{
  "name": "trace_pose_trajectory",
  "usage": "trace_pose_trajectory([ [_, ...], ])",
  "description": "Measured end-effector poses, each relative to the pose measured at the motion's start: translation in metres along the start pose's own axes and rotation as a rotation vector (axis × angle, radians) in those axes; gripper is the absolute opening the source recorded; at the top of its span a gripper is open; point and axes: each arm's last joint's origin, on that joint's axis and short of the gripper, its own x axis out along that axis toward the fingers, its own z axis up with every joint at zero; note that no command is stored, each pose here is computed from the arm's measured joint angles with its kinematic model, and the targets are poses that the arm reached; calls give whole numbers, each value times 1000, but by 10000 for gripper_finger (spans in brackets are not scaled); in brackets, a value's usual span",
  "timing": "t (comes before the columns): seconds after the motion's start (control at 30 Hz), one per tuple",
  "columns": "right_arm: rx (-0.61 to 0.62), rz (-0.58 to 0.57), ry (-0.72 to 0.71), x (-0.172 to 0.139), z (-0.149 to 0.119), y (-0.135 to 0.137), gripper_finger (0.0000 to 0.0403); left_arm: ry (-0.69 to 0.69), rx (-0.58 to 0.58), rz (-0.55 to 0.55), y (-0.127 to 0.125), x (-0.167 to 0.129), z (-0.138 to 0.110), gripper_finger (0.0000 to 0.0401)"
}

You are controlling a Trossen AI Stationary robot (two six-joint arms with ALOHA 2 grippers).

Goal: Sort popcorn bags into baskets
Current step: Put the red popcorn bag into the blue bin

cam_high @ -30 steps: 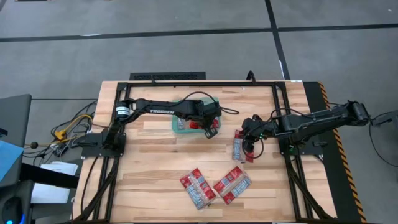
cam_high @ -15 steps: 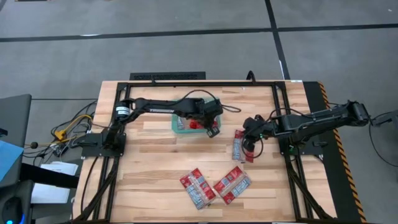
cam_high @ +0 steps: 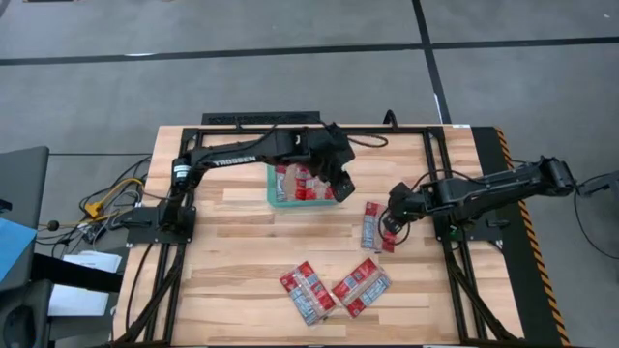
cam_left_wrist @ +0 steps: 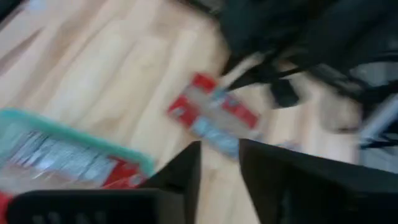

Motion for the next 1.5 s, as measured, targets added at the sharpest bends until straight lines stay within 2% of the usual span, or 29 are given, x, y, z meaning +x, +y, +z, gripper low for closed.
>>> trace_pose_trajectory([
  [0.17, 110, -45, 44, 16, -17, -11, 229, 35, -34, -109, -10, -20, 7, 190],
  [0.3, 213, -1, 31, 31, -28, -15, 268, 95, -65, -82, -9, -28, 2, 243],
  [0.4, 270, 64, -12, 40, -30, -16, 280, 119, -68, -57, -9, -30, -1, 260],
  [0.53, 342, 72, -59, 41, -29, -16, 282, 143, -57, -39, -10, -29, -5, 265],
  [0.67, 351, 78, -69, 41, -28, -15, 282, 149, -44, -26, -14, -29, -7, 265],
  [0.83, 383, 215, -191, 36, -23, -2, 282, 207, -40, -38, -17, -30, -14, 265],
  [1.07, 423, 142, -217, 43, -25, -4, 282, 148, 16, -29, -48, -27, -24, 265],
  [1.13, 400, 132, -207, 45, -27, -3, 282, 120, 23, -14, -57, -18, -32, 265],
  [1.27, 291, 183, -195, 48, -29, 7, 282, 172, 40, 22, -66, 10, -64, 265],
  [1.4, 216, 192, -178, 54, -33, 13, 282, 206, 27, 5, -61, 46, -100, 265],
  [1.5, 190, 178, -182, 58, -37, 16, 282, 117, 73, -37, -55, 70, -116, 265],
])
